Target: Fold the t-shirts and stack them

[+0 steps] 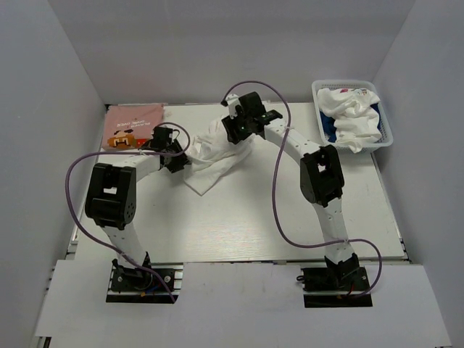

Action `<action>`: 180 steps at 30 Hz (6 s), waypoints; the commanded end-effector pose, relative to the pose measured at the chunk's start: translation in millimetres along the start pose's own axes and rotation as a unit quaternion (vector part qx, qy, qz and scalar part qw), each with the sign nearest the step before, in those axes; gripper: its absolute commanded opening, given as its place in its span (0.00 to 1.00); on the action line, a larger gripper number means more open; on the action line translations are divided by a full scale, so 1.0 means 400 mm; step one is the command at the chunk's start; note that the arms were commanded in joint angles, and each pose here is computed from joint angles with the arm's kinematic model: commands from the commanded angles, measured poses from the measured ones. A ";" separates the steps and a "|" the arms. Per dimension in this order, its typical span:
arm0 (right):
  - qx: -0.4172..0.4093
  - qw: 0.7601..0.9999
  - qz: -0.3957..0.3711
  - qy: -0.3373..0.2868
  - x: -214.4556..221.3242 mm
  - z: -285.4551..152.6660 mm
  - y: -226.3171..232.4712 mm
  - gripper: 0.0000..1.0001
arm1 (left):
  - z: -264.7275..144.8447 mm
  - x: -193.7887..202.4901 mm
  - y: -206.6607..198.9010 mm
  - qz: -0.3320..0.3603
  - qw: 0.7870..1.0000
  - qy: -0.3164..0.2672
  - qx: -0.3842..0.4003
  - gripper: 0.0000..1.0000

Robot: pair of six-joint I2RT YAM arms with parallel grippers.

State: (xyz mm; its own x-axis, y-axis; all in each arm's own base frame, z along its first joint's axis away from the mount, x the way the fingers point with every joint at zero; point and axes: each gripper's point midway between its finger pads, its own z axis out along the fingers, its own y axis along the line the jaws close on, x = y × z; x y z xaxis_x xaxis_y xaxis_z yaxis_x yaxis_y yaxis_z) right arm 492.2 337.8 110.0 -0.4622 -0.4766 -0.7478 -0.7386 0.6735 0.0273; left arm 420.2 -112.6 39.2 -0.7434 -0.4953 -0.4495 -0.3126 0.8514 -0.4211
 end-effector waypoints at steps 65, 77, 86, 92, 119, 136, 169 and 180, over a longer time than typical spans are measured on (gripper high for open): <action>0.237 0.942 0.234 -0.043 0.157 -0.386 -0.155 0.90 | -0.216 -0.101 0.087 -0.027 0.990 -0.077 -0.113 1.00; 0.173 0.927 0.330 0.053 0.480 -0.533 0.099 0.90 | -0.163 -0.086 0.173 -0.064 0.985 -0.060 -0.152 1.00; 0.117 0.912 0.362 0.150 0.625 -0.502 0.216 0.90 | -0.067 -0.192 0.199 -0.084 0.981 -0.062 -0.161 1.00; 0.119 0.905 0.372 0.167 0.676 -0.484 0.230 0.90 | -0.010 -0.215 0.190 -0.079 0.985 -0.058 -0.144 1.00; 0.299 0.851 0.349 -0.254 0.145 -0.933 -0.011 0.00 | -0.475 -0.311 -0.064 -0.044 0.967 -0.237 0.085 0.00; 0.248 0.775 0.161 -0.558 -0.301 -1.610 0.095 0.00 | -1.224 -0.411 -0.274 0.009 0.847 -0.465 0.258 0.00; 0.452 0.829 0.171 -0.281 -0.232 -0.718 -0.424 0.00 | -0.486 -0.395 -0.061 -0.082 0.960 -0.263 0.052 0.00; 0.322 0.923 0.200 -0.063 0.010 -0.269 -0.477 0.90 | -0.120 -0.384 0.018 -0.075 0.986 -0.134 -0.064 0.97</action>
State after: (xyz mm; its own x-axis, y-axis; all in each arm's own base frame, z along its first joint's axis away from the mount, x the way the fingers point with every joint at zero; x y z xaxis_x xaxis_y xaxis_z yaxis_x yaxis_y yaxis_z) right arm 582.2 126.7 128.6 -0.5807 -0.0869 -0.8094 0.0112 0.9933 -0.1147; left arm 486.1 -22.4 75.4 -0.5820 -0.6501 -0.4885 -0.5602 0.7560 -0.3385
